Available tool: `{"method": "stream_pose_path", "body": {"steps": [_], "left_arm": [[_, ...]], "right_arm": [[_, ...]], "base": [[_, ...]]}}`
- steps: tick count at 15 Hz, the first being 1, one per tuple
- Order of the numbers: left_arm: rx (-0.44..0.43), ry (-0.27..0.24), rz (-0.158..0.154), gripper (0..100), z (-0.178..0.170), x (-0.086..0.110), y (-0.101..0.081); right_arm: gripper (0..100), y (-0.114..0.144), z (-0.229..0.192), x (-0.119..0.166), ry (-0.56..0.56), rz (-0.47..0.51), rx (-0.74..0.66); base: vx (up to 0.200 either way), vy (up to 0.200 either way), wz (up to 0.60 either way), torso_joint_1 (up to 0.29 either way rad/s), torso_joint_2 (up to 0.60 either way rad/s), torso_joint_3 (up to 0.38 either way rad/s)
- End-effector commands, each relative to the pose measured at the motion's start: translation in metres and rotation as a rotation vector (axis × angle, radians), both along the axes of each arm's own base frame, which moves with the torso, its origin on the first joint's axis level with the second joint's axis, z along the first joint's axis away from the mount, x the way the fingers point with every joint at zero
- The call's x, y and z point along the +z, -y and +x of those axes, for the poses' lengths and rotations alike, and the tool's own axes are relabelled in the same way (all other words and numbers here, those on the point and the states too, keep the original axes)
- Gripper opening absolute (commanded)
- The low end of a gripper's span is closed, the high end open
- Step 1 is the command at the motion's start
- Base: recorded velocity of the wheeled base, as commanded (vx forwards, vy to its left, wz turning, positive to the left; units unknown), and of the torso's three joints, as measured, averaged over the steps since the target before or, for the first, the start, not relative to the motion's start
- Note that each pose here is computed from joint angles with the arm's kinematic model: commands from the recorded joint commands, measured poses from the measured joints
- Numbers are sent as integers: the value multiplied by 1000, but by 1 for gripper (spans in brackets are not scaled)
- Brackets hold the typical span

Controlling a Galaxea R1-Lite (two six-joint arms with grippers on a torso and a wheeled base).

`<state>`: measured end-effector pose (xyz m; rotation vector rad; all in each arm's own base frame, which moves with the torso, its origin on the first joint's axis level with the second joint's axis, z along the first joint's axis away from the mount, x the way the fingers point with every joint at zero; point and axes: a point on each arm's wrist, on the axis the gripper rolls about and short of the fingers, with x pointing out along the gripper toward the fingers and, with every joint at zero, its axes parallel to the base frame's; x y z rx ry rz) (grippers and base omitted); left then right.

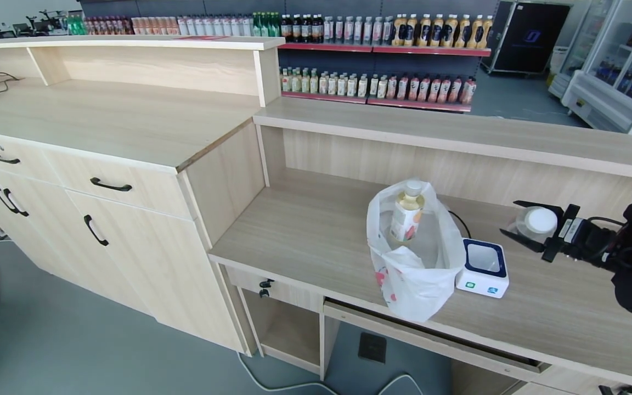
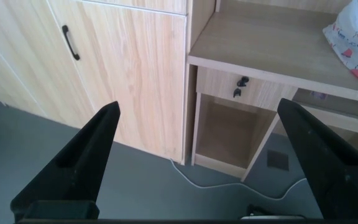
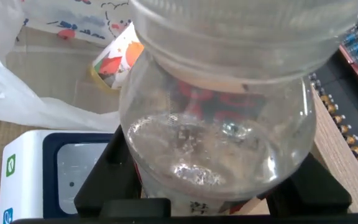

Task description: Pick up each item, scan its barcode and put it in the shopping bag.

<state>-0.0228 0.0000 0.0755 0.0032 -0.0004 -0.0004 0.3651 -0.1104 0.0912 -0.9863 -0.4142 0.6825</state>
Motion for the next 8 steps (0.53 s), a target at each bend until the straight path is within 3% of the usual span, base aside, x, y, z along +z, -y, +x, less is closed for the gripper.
{"method": "stream_pose_path", "body": {"steps": [1, 8], "left_arm": [[-1, 0, 0, 100, 0, 0, 0], [0, 0, 0, 100, 0, 0, 0]], "right_arm": [[0, 5, 2, -4, -4, 1, -3], [0, 9, 6, -14, -19, 6, 38]], "base": [[0, 0, 0, 0, 0, 0], [0, 0, 0, 0, 0, 0]]}}
